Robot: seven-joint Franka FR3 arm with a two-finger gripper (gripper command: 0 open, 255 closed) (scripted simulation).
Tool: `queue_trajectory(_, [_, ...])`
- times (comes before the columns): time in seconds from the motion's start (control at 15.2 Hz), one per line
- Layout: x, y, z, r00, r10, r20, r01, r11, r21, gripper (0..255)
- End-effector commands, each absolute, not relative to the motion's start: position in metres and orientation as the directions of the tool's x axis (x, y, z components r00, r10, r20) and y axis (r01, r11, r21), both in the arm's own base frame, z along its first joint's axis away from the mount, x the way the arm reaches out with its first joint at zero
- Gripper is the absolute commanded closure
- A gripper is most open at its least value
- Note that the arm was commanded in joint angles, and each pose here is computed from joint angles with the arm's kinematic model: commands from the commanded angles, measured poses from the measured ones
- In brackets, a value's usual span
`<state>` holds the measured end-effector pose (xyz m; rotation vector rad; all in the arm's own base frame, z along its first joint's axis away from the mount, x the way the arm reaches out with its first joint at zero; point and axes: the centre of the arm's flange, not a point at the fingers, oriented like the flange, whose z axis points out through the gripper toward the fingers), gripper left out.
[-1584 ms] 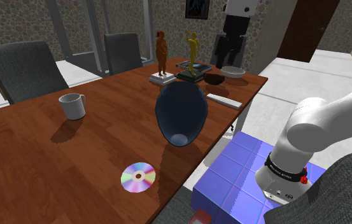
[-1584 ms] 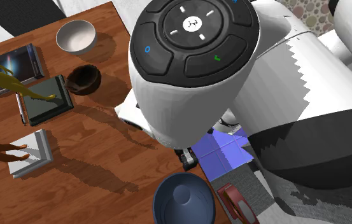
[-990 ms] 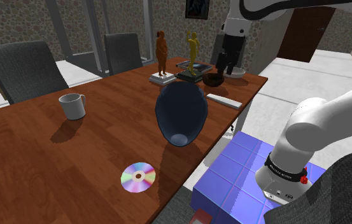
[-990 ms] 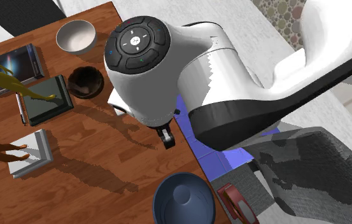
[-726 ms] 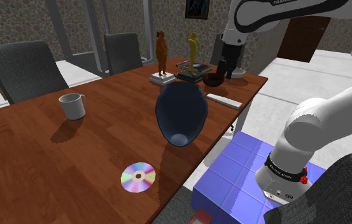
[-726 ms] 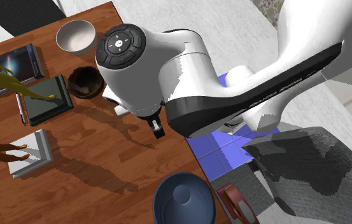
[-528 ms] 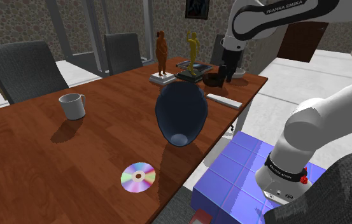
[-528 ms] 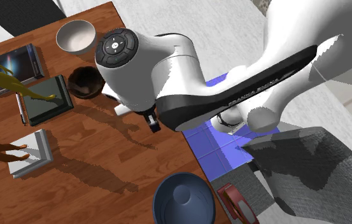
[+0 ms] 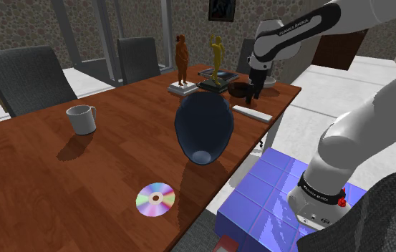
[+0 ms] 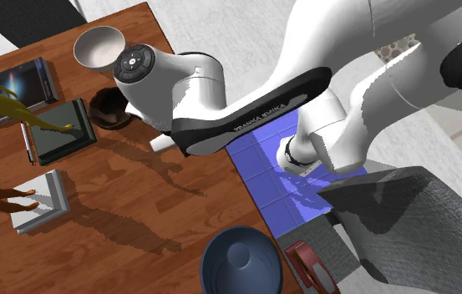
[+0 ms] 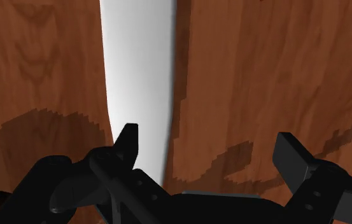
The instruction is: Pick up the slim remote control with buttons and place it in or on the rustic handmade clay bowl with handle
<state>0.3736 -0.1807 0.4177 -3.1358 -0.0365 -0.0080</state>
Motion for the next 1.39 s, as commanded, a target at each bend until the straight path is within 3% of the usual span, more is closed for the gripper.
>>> queue_trajectory(0.0, [0.379,-0.200,0.399,1.000,0.029,0.001,0.029,-1.000,0.000,0])
queue_trajectory(0.73, [0.391,-0.235,0.330,0.999,0.037,-0.008,0.037,-0.999,0.008,0])
queue_trajectory(1.25, [0.391,-0.235,0.327,0.999,0.037,-0.008,0.037,-0.999,0.008,0])
queue_trajectory(1.32, [0.391,-0.235,0.327,0.999,0.037,-0.008,0.037,-0.999,0.008,255])
